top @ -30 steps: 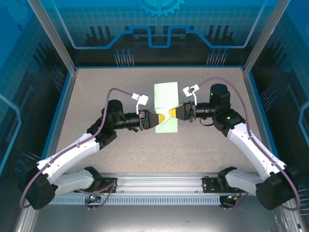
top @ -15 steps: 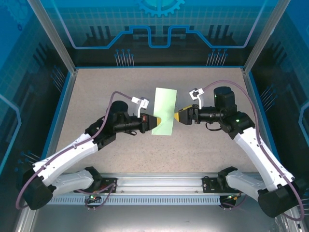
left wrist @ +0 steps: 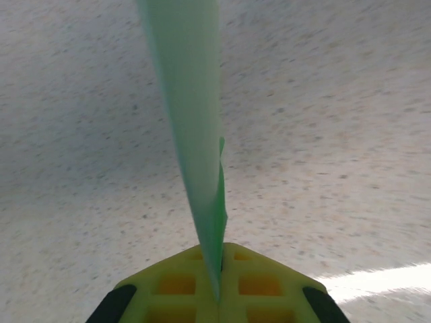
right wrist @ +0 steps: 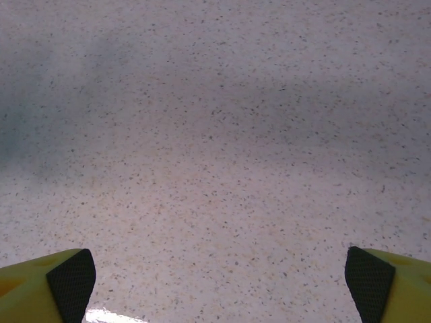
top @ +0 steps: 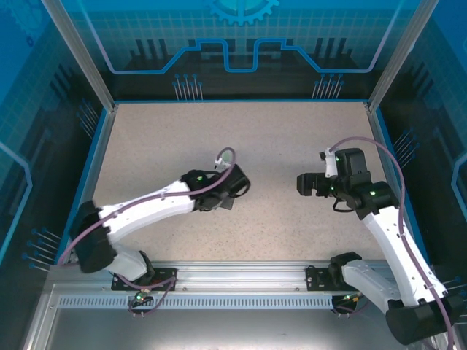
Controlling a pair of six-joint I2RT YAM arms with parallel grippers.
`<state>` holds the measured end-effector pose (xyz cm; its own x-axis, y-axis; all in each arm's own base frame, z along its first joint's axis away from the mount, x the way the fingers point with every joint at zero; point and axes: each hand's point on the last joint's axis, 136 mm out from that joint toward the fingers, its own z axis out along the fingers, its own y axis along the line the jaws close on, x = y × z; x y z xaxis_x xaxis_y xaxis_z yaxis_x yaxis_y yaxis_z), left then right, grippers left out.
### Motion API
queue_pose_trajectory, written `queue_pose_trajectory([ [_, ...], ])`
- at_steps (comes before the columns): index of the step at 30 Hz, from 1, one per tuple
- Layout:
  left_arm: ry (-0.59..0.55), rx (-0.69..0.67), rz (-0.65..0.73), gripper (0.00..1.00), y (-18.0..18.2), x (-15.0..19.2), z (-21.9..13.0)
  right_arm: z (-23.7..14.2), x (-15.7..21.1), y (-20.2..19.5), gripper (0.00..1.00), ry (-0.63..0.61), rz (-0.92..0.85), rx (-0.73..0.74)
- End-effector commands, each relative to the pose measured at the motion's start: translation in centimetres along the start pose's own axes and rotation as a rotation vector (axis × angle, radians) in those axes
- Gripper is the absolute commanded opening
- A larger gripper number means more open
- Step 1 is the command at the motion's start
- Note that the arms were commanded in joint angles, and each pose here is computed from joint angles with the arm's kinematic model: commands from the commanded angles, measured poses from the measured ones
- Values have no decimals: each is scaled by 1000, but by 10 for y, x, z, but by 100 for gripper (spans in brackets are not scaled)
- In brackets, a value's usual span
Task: Fold a paper plane with a square sheet of paper (fold left side to right side)
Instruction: Turn over the paper at the center of the table.
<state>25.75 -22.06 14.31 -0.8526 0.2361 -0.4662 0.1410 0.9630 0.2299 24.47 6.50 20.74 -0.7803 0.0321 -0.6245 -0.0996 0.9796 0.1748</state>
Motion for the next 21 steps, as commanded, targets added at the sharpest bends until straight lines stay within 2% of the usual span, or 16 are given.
queue_pose_trajectory([
  [1, 79, -229, 56, 0, 22, 12, 7, -2, 6, -14, 99, 4, 5, 58],
  [4, 164, -252, 98, 0, 3, 20, 29, -1, 9, -16, 99, 8, 9, 63],
  [9, 278, -191, 141, 0, -35, 36, 61, 4, 13, -15, 99, 21, 13, 48],
  [13, 338, -83, 154, 0, -67, 40, 73, 8, 16, -13, 99, 40, 16, 35],
  [15, 362, -22, 157, 5, -81, 42, 77, 10, 18, -13, 99, 49, 19, 30],
  [21, 436, 139, 107, 9, -108, 45, 90, 15, 21, -9, 99, 61, 31, 5],
])
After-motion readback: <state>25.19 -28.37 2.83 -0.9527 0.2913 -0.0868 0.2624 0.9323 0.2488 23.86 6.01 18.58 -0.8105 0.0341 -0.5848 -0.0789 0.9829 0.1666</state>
